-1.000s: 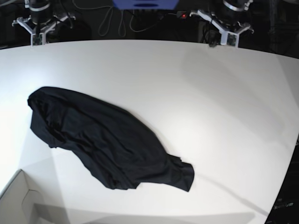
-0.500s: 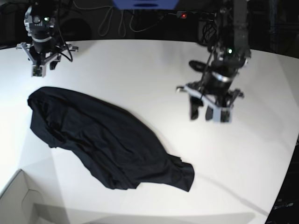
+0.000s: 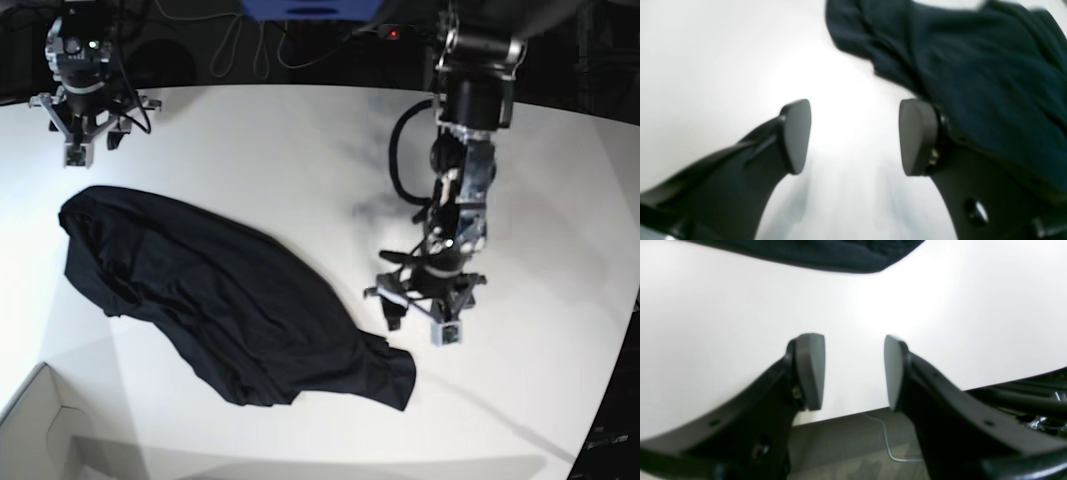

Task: Layout the t-shirt on the table in an organized manner, then fold the t-shirt properly
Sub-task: 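Reach the left gripper down and grasp the black t-shirt's edge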

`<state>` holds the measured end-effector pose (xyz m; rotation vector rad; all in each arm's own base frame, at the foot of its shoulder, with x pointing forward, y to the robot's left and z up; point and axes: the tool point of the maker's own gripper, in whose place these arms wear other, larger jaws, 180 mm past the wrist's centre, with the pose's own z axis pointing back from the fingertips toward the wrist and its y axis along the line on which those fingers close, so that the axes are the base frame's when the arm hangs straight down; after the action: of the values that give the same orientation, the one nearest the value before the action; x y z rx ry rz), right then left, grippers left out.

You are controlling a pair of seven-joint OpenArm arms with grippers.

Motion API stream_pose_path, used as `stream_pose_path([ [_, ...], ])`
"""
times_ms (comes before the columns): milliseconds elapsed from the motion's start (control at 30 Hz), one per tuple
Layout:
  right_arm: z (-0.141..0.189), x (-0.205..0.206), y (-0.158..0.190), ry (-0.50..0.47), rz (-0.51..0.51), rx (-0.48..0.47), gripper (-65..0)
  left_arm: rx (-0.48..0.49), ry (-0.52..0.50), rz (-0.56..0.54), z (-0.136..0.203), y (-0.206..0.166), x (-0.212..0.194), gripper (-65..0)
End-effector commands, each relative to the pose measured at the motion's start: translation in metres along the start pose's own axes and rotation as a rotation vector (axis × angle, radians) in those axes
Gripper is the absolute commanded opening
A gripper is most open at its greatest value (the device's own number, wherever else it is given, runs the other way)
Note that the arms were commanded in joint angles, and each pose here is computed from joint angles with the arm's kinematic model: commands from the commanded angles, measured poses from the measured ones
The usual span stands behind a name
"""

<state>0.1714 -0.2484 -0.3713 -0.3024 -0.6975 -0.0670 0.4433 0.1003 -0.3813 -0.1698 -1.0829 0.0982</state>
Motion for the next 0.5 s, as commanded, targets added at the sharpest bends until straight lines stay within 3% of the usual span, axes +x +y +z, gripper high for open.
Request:
stream_pose_path([
  [0,0.003,0.006,-0.004,-0.029,0.006,-0.010,-35.8,-0.020,-0.083,0.007,-0.010,-0.010,0.030,-24.6],
  [233,0.005,-0.003,-0.004,-0.005,0.012,-0.011,-35.8,0.009,-0.083,0.020,-0.055,-0.012,0.026,-24.6],
  [467,0.006,-0.007,-0.022,0.008,-0.003,-0.060,-35.8,0.022,-0.111,-0.018,-0.068,-0.009,0.025,-24.9],
])
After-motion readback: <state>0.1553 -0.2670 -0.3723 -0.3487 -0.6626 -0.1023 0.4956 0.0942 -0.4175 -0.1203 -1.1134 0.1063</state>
